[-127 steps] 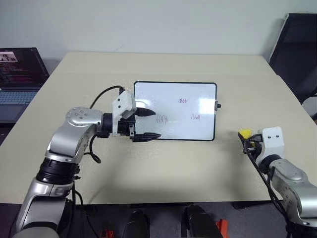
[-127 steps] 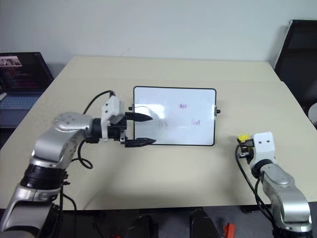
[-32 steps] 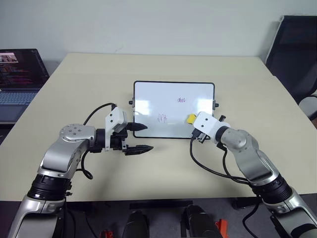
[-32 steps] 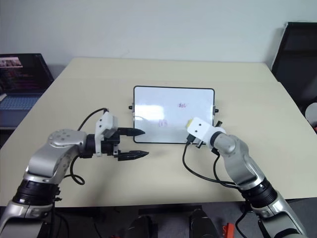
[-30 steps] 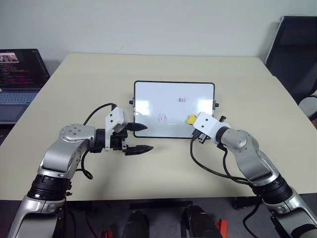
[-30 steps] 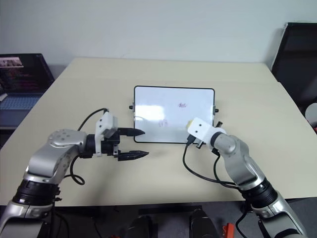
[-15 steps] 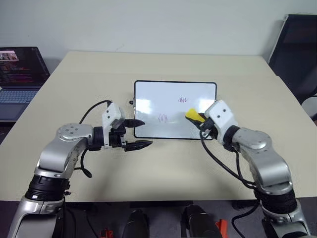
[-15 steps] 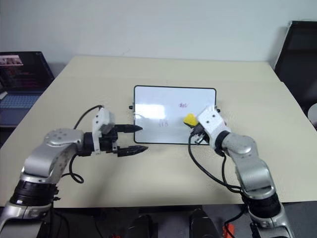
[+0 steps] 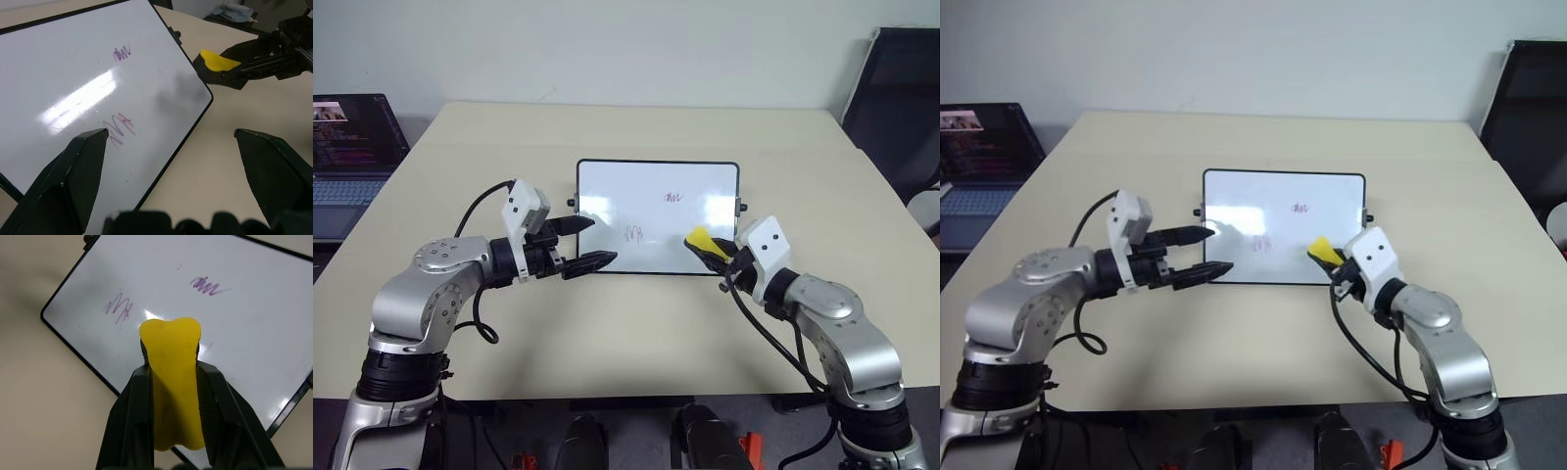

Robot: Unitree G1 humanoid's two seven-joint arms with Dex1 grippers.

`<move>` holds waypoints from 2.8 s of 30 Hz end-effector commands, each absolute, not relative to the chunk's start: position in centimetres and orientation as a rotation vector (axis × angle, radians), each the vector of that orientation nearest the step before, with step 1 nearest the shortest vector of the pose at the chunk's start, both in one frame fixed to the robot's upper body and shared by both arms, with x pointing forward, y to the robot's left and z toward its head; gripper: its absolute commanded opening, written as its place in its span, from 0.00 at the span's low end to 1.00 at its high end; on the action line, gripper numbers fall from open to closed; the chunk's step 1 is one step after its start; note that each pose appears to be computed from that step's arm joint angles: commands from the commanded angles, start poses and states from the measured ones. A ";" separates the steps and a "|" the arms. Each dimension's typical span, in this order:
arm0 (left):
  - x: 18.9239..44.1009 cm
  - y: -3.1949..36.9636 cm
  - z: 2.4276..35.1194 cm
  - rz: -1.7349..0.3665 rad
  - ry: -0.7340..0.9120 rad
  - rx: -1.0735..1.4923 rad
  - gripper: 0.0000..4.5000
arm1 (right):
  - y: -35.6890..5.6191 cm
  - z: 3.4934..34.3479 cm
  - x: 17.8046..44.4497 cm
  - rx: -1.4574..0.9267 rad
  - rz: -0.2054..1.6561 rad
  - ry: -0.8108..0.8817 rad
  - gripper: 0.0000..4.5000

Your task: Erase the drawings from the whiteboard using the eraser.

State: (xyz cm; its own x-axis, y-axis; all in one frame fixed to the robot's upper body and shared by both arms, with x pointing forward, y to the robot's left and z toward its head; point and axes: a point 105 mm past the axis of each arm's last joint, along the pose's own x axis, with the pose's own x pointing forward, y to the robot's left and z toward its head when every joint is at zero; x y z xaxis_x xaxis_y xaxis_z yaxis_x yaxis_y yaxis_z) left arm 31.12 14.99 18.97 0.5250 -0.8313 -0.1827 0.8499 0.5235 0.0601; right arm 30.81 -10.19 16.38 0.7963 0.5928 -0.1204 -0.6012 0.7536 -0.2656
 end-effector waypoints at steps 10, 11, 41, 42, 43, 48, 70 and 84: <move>30.8 14.3 21.3 -0.999 0.046 0.184 1.00 | -8.4 18.6 31.9 -0.369 0.718 -0.096 0.19; 30.8 14.2 21.3 -1.002 0.047 0.188 1.00 | -8.2 18.7 32.3 -0.385 0.713 -0.099 0.19; 30.7 14.0 19.8 -1.073 0.092 0.254 1.00 | -10.4 17.1 41.2 -0.832 0.473 -0.003 0.19; 30.7 14.0 19.7 -1.073 0.091 0.253 1.00 | -10.2 16.3 40.8 -0.852 0.510 0.026 0.19; 30.8 14.0 19.7 -1.074 0.091 0.252 1.00 | -10.0 15.8 40.5 -0.864 0.535 0.045 0.19; 30.8 14.1 19.6 -1.076 0.090 0.250 1.00 | -7.8 13.7 38.4 -0.888 0.713 0.114 0.19; 30.6 14.4 19.2 -1.070 0.089 0.252 1.00 | -8.4 12.6 38.0 -0.913 0.717 0.156 0.19; 30.4 14.6 18.9 -1.060 0.096 0.248 1.00 | -9.0 17.9 39.5 -0.743 0.517 -0.043 0.19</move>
